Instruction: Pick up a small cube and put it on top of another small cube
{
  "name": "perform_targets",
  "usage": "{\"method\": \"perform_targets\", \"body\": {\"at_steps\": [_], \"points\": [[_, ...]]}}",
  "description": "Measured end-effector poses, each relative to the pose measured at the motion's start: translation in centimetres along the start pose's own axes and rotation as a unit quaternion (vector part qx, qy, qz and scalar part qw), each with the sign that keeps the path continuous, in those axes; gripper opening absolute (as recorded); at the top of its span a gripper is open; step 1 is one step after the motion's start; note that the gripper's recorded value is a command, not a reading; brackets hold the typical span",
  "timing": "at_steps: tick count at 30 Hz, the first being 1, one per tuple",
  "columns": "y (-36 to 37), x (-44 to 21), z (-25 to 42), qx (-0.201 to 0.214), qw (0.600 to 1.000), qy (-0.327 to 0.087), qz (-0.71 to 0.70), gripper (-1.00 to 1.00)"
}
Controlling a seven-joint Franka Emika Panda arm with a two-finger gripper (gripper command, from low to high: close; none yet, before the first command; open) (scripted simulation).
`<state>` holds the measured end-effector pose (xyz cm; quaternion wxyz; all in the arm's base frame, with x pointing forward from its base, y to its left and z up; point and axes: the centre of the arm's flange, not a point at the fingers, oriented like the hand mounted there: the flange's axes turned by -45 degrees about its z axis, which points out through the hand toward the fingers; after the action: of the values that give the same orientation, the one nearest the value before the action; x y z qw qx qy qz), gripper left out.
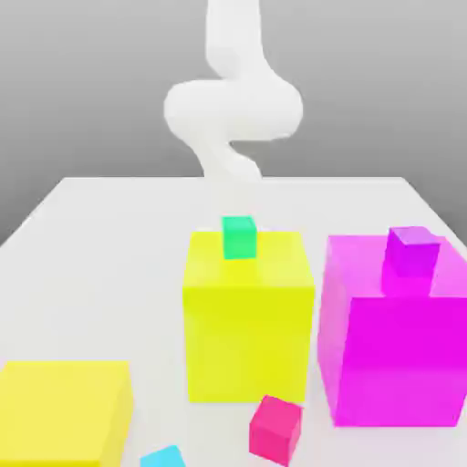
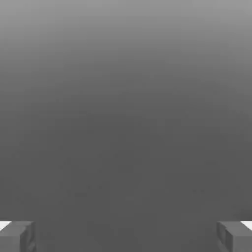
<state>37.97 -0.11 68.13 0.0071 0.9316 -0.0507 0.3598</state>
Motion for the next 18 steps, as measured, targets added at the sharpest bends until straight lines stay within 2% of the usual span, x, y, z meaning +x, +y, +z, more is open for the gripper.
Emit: {"method": "perform_targets", "body": {"at_steps": [9, 18], "points": [[1.6, -1.3, 16.4, -0.085, 0.982, -0.104, 0.134, 0.00], [5.1, -7.4, 31.2, -0.146, 0.932, -0.194, 0.268, 0.00]]}}
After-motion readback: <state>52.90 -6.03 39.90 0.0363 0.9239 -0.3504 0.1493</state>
